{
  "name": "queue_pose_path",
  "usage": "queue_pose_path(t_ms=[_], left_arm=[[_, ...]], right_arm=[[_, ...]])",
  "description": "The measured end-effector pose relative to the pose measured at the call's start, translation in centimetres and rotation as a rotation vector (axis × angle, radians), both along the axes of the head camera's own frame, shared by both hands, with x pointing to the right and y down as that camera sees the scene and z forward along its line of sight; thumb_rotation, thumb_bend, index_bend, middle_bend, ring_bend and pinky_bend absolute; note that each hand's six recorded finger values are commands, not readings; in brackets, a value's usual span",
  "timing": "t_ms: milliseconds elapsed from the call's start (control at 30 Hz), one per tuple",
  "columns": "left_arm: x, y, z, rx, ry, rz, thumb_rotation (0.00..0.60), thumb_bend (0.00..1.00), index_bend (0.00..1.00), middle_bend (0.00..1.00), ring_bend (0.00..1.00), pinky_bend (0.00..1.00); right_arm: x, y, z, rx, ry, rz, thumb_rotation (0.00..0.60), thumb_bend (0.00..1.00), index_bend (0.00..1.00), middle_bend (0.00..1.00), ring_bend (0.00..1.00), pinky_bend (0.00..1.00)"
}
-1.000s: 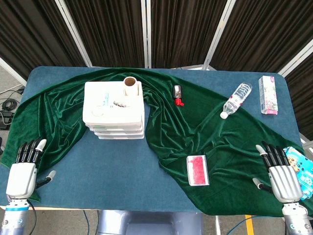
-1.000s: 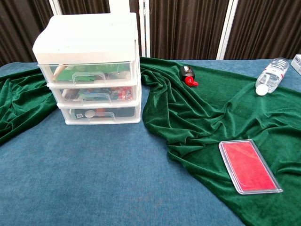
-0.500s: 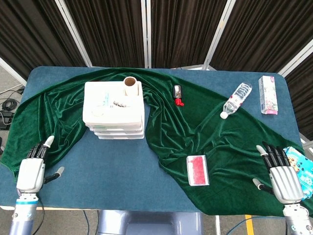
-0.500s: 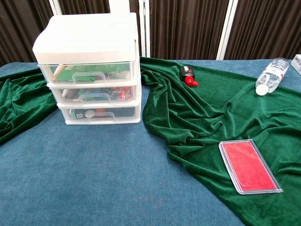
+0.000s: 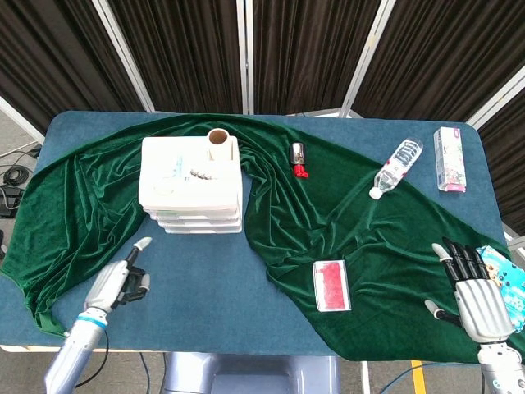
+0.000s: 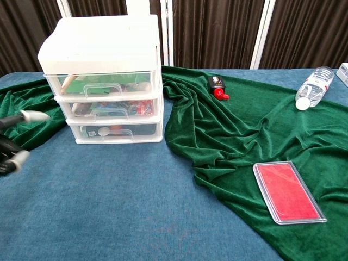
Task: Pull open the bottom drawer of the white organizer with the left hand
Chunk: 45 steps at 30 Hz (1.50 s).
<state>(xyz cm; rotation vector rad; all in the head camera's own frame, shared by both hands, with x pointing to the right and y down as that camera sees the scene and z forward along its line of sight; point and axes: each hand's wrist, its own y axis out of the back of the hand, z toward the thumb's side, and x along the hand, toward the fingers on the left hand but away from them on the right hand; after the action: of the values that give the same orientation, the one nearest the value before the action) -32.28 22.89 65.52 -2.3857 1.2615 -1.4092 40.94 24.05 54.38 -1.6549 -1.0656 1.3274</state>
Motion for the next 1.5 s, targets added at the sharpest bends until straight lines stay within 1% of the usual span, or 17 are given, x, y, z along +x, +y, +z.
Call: queue_pose_path(t_ms=[67,167,400,533,667,867,1133,1300,1500], left_arm=[[0.7,-0.2,0.6,-0.063,0.047,-0.024,0.6,0.66,0.0,0.81,0.74,0.79],[1.6,-0.7,1.3,-0.118,0.091,-0.05,0.6,0.66,0.0,0.81,0.74,0.79],[3.2,-1.9,2.8,-0.168,0.138,-0.108,0.6,0.66,0.0,0.81,0.74,0.79],[3.8,-2.3,4.2,-0.229,0.159,-0.159,0.6,0.66,0.0,0.81,0.74,0.79],[4.6,-2.8,5.2,-0.273,0.17,-0.182,0.6,0.67,0.01,0.81,0.74,0.79],[6.0,-3.5,6.2,-0.31,0.184,-0.19,0.6,0.68,0.01,0.81,0.74,0.79],[7.4,-3.8,7.0,-0.356,0.203,-0.192,0.6,0.68,0.02,0.81,0.74,0.79],[7.8,-3.9,7.7,-0.376,0.206,-0.213,0.6,0.69,0.02,0.81,0.74,0.79],[8.6,-4.0,8.5,-0.394,0.232,-0.238,0.6,0.7,0.02,0.81,0.74,0.79]], right_arm=[[0.0,0.0,-0.1,0.002,-0.006,0.002,0.6,0.05,0.01,0.0,0.0,0.0],[0.1,-0.1,-0.3,0.005,-0.014,0.006,0.6,0.05,0.01,0.0,0.0,0.0],[0.5,-0.3,-0.9,0.01,-0.042,0.021,0.6,0.05,0.01,0.0,0.0,0.0],[0.7,-0.4,-1.0,0.006,-0.051,0.025,0.6,0.05,0.01,0.0,0.0,0.0],[0.8,-0.4,-1.1,0.007,-0.056,0.028,0.6,0.05,0.01,0.0,0.0,0.0],[0.9,-0.5,-1.2,0.007,-0.063,0.031,0.6,0.05,0.01,0.0,0.0,0.0],[0.8,-0.5,-1.2,0.004,-0.068,0.03,0.6,0.05,0.01,0.0,0.0,0.0],[0.9,-0.5,-1.2,0.002,-0.072,0.032,0.6,0.05,0.01,0.0,0.0,0.0],[0.9,-0.6,-1.2,0.0,-0.076,0.031,0.6,0.05,0.01,0.0,0.0,0.0]])
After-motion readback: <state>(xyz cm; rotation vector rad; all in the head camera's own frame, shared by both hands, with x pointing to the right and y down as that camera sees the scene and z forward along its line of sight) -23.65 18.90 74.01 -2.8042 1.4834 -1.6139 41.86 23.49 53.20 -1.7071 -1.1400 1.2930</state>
